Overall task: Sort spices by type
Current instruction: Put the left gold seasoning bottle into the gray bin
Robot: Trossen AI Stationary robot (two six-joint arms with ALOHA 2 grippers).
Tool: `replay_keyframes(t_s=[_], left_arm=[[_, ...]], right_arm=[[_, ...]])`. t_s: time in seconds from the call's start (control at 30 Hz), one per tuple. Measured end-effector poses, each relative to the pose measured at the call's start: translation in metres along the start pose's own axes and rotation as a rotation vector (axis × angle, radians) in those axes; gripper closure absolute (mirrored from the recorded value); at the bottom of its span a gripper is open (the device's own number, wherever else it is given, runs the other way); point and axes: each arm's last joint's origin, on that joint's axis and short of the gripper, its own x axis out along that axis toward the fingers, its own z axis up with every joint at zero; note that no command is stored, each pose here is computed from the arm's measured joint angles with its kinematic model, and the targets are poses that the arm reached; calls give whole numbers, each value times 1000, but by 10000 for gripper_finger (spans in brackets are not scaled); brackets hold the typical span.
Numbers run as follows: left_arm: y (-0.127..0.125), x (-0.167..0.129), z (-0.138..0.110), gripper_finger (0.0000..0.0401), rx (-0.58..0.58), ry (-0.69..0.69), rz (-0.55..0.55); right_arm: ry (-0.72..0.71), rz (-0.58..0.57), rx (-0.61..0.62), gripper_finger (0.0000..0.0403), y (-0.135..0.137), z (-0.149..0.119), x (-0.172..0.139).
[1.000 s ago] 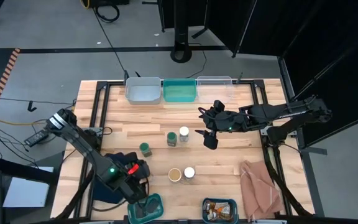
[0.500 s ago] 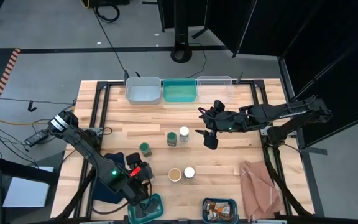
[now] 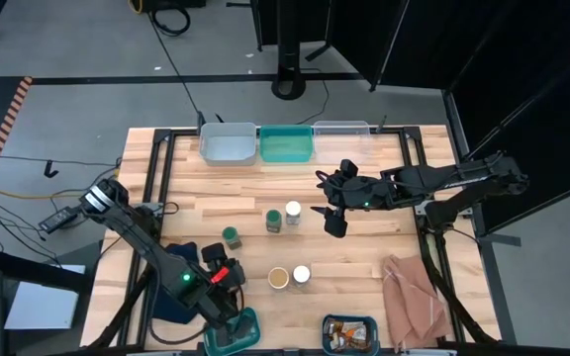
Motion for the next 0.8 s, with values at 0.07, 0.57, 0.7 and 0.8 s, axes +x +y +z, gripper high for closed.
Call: replay_keyframes(t_s=[0.07,0.57,0.7,0.8], left_arm=[[3,-5,5,114,0,23,23],[9,-13,17,69,3,37,44],[9,-13,18,68,1,35,42],[8,-13,18,68,-3,41,29]], right_arm=[[0,0,0,103,0,0,0],[0,0,0,98,0,0,0],[0,0,0,98,0,0,0],[0,0,0,100,0,0,0]])
